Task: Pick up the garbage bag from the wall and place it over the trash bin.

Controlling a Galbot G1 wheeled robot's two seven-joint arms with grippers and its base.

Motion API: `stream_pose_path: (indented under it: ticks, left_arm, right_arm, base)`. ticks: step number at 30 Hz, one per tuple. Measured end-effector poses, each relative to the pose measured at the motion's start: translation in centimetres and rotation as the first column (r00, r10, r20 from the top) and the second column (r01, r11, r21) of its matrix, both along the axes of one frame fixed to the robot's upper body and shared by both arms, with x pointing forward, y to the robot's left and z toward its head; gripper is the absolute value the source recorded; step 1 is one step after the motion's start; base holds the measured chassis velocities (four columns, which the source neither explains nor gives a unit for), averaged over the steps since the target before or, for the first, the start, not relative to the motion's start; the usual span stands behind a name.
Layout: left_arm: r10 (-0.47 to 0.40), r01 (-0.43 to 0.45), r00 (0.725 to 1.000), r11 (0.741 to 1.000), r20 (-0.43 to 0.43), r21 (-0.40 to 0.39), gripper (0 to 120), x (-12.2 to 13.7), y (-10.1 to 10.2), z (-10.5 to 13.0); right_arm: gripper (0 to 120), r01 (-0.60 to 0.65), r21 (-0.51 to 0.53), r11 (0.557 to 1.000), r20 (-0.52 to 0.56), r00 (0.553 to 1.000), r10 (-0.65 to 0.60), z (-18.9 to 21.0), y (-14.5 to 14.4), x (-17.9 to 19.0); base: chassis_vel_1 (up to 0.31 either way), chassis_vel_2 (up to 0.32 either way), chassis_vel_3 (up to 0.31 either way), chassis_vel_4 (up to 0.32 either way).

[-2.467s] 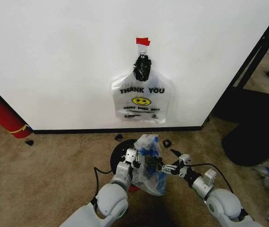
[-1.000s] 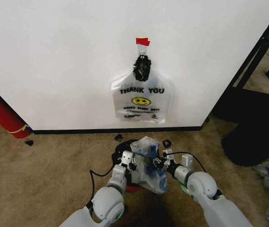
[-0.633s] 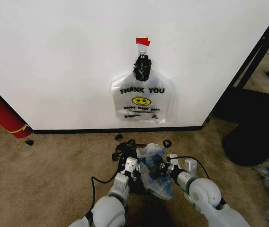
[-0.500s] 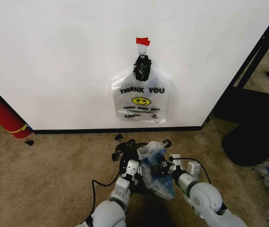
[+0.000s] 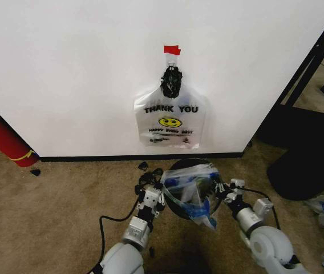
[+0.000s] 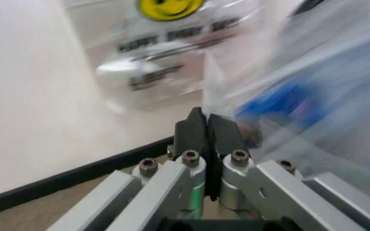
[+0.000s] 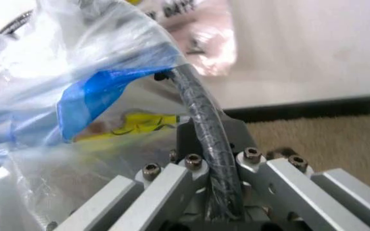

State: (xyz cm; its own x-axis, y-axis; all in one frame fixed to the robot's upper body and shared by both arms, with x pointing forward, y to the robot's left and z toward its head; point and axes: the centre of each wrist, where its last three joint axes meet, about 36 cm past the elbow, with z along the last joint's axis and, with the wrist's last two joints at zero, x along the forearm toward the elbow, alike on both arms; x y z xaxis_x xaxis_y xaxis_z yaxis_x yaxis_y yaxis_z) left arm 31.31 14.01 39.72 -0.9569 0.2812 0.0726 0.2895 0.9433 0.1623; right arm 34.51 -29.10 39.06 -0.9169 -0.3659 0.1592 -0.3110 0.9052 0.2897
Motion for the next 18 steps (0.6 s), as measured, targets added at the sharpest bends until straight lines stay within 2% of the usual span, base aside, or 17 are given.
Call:
stream_pose_path:
  ticks: [4, 10, 13, 17, 18]
  left_arm:
    - [0.017, -0.017, 1.0, 1.0, 0.015, 0.006, 0, 0.4, 0.9, -0.2]
    - [-0.035, 0.035, 0.999, 0.999, 0.035, 0.014, 4, -0.3, 1.8, 0.0]
    - [-0.117, 0.116, 0.992, 0.993, 0.04, 0.036, 18, -1.3, 2.3, 0.0]
    - [-0.261, 0.246, 0.96, 0.959, 0.104, 0.144, 34, -1.2, 4.1, -0.3]
    - [-0.261, 0.246, 0.96, 0.959, 0.104, 0.144, 34, -1.2, 4.1, -0.3]
  right_arm:
    - [0, -0.047, -0.007, 0.999, 0.006, 0.999, 0.047, 0.3, -0.2, 0.2]
    - [0, -0.057, -0.009, 0.998, 0.003, 0.998, 0.057, 0.5, 0.0, 0.2]
    - [0, -0.031, -0.002, 1.0, -0.006, 1.0, 0.031, 0.5, 0.4, 0.3]
    - [0, 0.064, 0.005, 0.998, -0.047, 0.997, -0.063, 0.8, 0.8, 0.4]
    - [0, 0.064, 0.005, 0.998, -0.047, 0.997, -0.063, 0.8, 0.8, 0.4]
  base:
    - [0.0, 0.0, 0.0, 0.0]
    - [0.0, 0.0, 0.0, 0.0]
    - [0.0, 0.0, 0.0, 0.0]
    - [0.0, 0.0, 0.0, 0.0]
    - [0.0, 0.0, 0.0, 0.0]
